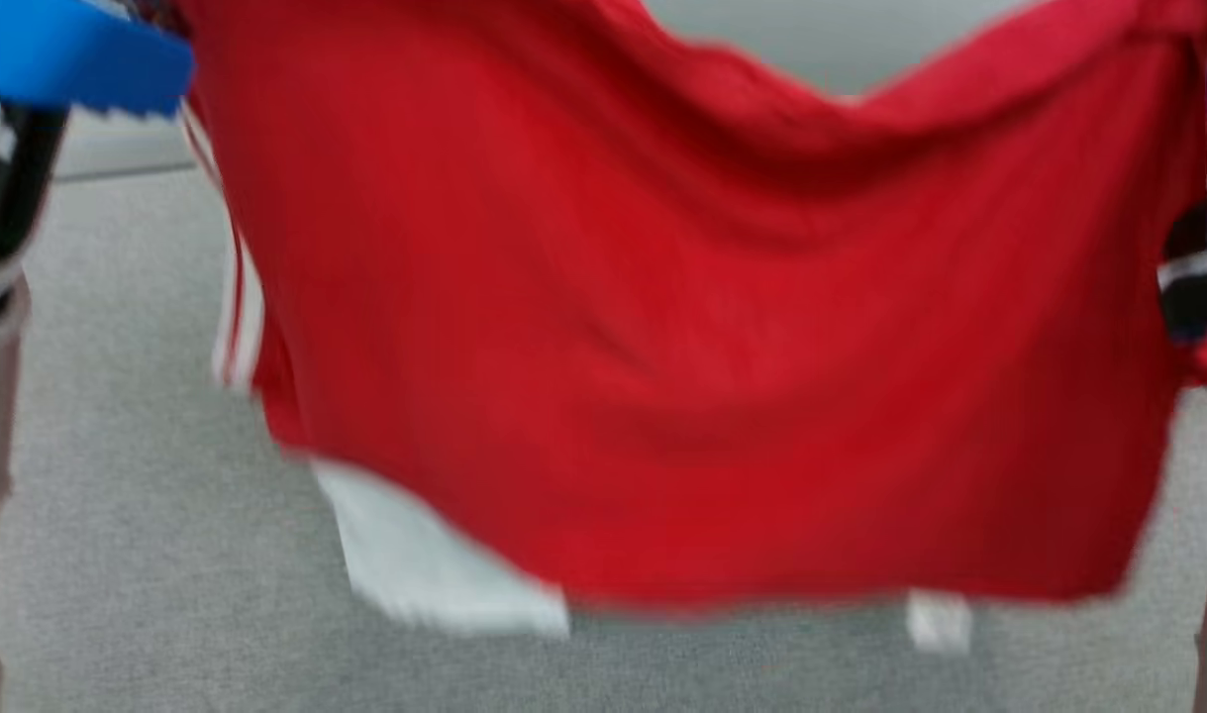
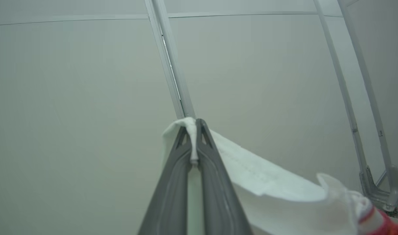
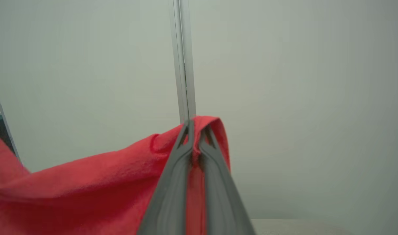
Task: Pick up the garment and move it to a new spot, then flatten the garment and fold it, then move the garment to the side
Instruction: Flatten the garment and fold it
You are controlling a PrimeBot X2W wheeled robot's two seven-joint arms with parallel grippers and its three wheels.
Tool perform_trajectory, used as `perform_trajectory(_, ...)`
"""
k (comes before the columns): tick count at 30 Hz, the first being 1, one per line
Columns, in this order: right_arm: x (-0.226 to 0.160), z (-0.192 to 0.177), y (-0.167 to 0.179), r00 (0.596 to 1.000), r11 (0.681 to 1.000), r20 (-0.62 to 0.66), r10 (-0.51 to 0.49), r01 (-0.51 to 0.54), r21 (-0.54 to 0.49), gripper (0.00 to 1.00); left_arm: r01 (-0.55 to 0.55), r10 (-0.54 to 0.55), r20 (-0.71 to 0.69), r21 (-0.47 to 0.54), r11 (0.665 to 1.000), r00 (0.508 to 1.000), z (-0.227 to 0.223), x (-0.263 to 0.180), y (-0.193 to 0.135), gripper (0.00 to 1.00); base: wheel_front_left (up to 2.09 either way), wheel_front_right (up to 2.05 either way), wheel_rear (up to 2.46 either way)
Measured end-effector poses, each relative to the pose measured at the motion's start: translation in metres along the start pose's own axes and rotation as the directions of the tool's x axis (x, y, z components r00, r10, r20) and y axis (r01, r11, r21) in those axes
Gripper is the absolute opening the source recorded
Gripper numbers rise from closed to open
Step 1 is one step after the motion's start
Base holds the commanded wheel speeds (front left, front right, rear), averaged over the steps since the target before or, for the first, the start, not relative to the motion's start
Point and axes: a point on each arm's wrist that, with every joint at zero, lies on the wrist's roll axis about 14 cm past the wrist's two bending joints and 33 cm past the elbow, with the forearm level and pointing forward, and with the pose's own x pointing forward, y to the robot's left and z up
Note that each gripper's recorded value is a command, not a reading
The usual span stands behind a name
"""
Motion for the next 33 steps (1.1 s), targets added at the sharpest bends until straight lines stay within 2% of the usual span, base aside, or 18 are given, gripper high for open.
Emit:
perform_trajectory(4,0.052,-0.018,-0.006,1.000,0.997,-0.013,-0.005,0.004,-0.079,0.00,-0.041,0.045,-0.058,0.076,0.996,0.997,-0.037,0.023,0.029,0.00,0.00,0.00,0.00)
perform_trajectory(8,0.104,-0.021,-0.002,0.999,0.991,0.032,0.001,0.003,-0.134,0.00,-0.085,0.089,-0.017,0.153,0.985,0.996,-0.043,0.047,0.056,0.00,0.00,0.00,0.00)
perform_trajectory(10,0.127,-0.024,0.004,0.999,0.972,0.044,0.017,-0.006,-0.235,0.00,-0.095,0.098,-0.004,0.189,0.977,0.995,-0.048,0.060,0.066,0.00,0.00,0.00,0.00)
perform_trajectory(12,0.146,-0.038,0.009,0.999,0.963,0.031,0.028,-0.018,-0.270,0.00,-0.102,0.109,-0.026,0.191,0.976,0.994,-0.067,0.067,0.073,0.00,0.00,0.00,0.00)
perform_trajectory(14,0.158,-0.067,0.015,0.999,0.957,-0.023,0.035,-0.040,-0.288,0.00,-0.106,0.121,-0.072,0.185,0.977,0.990,-0.095,0.068,0.079,0.00,0.00,0.00,0.00)
perform_trajectory(16,0.168,-0.090,0.018,0.997,0.934,-0.061,0.044,-0.063,-0.352,0.00,-0.117,0.134,-0.100,0.163,0.980,0.986,-0.121,0.066,0.083,0.00,0.00,0.00,0.00)
perform_trajectory(17,0.172,-0.102,0.016,0.996,0.935,-0.075,0.037,-0.061,-0.349,0.00,-0.123,0.142,-0.120,0.147,0.981,0.983,-0.137,0.064,0.085,0.00,0.00,0.00,0.00)
perform_trajectory(22,0.169,-0.197,0.015,0.971,0.945,-0.239,0.020,-0.096,-0.314,0.00,-0.137,0.145,-0.240,0.047,0.989,0.960,-0.227,0.031,0.070,0.00,0.00,0.00,0.00)
perform_trajectory(27,0.139,-0.287,0.019,0.921,0.964,-0.388,0.027,-0.127,-0.234,0.00,-0.168,0.141,-0.339,-0.052,0.984,0.930,-0.292,-0.017,0.051,0.00,0.00,0.00,0.00)
perform_trajectory(30,0.123,-0.316,0.028,0.906,0.974,-0.421,0.049,-0.136,-0.179,0.00,-0.188,0.143,-0.382,-0.084,0.979,0.913,-0.309,-0.047,0.044,0.00,0.00,0.00,0.00)
perform_trajectory(33,0.112,-0.326,0.037,0.901,0.980,-0.427,0.070,-0.143,-0.140,0.00,-0.214,0.158,-0.381,-0.109,0.971,0.911,-0.307,-0.064,0.043,0.00,0.00,0.00,0.00)
